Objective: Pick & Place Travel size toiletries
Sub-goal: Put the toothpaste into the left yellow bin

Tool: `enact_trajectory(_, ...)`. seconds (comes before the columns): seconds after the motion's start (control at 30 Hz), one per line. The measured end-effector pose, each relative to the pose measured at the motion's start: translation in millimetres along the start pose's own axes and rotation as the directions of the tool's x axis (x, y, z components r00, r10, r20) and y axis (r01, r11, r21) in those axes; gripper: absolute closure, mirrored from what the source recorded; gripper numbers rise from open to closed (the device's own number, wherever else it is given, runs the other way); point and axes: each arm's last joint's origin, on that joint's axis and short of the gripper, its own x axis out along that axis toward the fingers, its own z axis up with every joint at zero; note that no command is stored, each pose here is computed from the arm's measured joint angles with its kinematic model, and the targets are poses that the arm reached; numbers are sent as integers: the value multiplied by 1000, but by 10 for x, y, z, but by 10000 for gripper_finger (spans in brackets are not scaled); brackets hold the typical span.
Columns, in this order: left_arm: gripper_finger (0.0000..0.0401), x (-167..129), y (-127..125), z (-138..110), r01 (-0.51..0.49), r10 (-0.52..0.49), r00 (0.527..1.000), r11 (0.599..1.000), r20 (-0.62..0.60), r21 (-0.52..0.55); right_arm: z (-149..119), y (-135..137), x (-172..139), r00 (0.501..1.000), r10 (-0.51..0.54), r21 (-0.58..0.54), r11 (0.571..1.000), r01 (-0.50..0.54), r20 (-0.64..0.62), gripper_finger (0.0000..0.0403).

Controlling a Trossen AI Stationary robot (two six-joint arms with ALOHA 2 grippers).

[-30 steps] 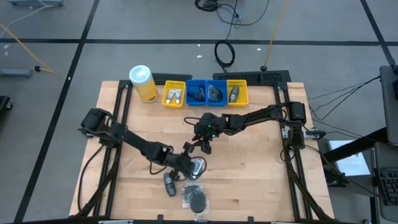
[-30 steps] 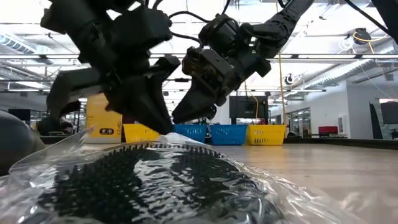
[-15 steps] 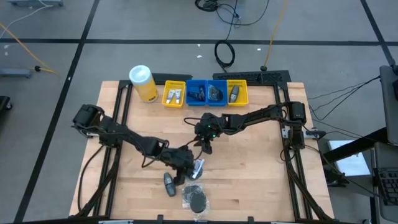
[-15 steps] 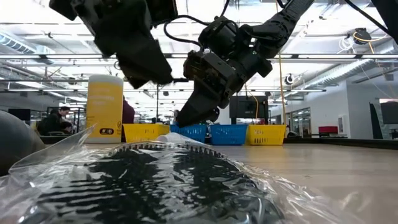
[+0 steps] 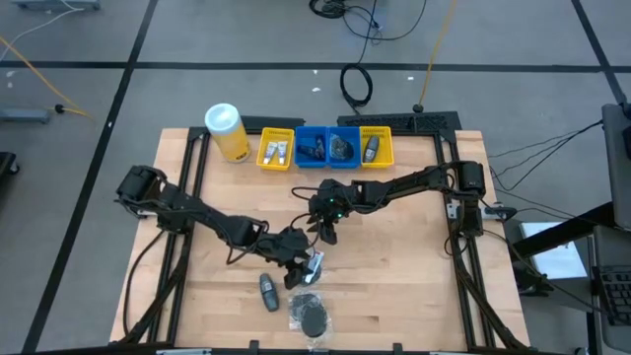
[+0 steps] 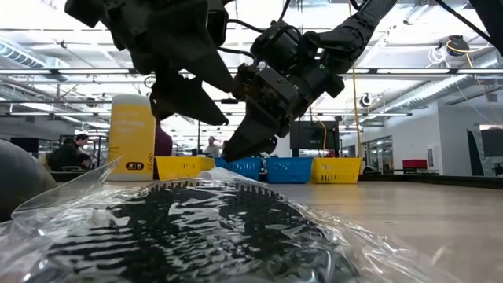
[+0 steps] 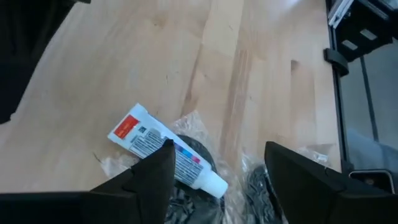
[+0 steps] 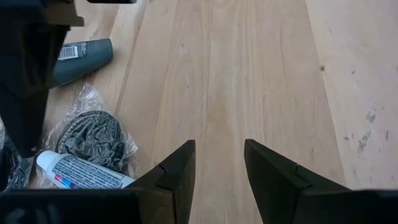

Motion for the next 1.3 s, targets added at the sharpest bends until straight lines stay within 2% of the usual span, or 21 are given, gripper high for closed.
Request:
enact_trajectory(0.37, 157, 211, 76, -112, -61, 59, 998, 992, -22, -110, -6, -1, 0, 1000, -1, -9, 1000, 1, -5, 273)
enact_trajectory(0.5, 158, 237, 54, -111, -83, 86, 996, 988, 12, -128, -7, -1, 0, 1000, -1, -10, 1000, 1, -6, 273)
enact_trajectory(0.73, 158, 412, -66, -75, -164, 157, 984, 983, -82, -79, -12, -2, 0, 1000, -2, -18, 1000, 1, -10, 273)
enact_trajectory(0.87, 158, 576, -109, -64, -268, 259, 944, 963, -203, -16, -26, -3, 0, 1000, -3, -13, 1000, 3, -23, 273)
enact_trajectory(1.0, 158, 699, -161, -5, -311, 303, 922, 950, -241, 6, -34, -4, 0, 1000, -3, -9, 1000, 3, -30, 273)
enact_trajectory(1.3, 158, 775, -173, -2, -315, 319, 910, 947, -264, 58, -48, -5, -1, 999, -5, -4, 1000, 5, -45, 273)
